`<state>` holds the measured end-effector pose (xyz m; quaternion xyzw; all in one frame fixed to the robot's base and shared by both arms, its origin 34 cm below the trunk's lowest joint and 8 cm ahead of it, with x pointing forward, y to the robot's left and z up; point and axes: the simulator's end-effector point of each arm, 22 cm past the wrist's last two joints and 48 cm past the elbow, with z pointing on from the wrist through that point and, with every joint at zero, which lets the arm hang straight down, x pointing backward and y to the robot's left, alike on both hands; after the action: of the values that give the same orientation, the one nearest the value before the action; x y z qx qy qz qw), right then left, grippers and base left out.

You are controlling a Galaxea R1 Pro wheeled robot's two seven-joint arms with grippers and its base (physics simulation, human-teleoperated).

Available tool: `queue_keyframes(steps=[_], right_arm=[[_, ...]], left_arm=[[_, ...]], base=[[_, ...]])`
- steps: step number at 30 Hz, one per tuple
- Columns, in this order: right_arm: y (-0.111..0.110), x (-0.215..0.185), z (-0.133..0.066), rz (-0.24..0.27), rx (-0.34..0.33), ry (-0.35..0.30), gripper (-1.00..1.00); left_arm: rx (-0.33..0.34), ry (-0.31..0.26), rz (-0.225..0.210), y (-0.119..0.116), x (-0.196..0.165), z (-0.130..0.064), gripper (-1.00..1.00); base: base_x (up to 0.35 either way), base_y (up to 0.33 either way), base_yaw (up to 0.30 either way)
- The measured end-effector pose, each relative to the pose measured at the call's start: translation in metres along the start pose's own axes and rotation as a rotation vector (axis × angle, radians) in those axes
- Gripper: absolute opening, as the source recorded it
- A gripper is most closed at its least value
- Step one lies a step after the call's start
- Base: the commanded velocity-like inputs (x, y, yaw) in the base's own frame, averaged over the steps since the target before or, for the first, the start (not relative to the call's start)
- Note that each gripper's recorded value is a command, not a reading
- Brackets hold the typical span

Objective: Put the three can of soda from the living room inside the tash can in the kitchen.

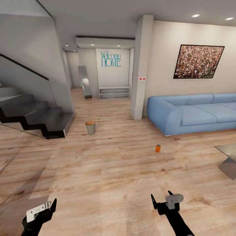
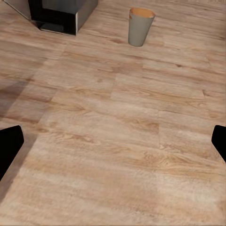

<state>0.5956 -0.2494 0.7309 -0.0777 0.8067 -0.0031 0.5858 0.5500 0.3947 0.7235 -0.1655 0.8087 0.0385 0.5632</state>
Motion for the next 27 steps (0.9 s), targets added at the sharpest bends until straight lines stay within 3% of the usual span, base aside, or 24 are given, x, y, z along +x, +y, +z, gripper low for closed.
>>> queue_keyframes(steps=[27], right_arm=[[0.001, 0.016, -0.001, 0.006, 0.005, 0.035, 1.00]], left_arm=[[0.002, -0.009, 0.001, -0.001, -0.002, 0.000, 1.00]], base=[[0.267, 0.000, 0.000]])
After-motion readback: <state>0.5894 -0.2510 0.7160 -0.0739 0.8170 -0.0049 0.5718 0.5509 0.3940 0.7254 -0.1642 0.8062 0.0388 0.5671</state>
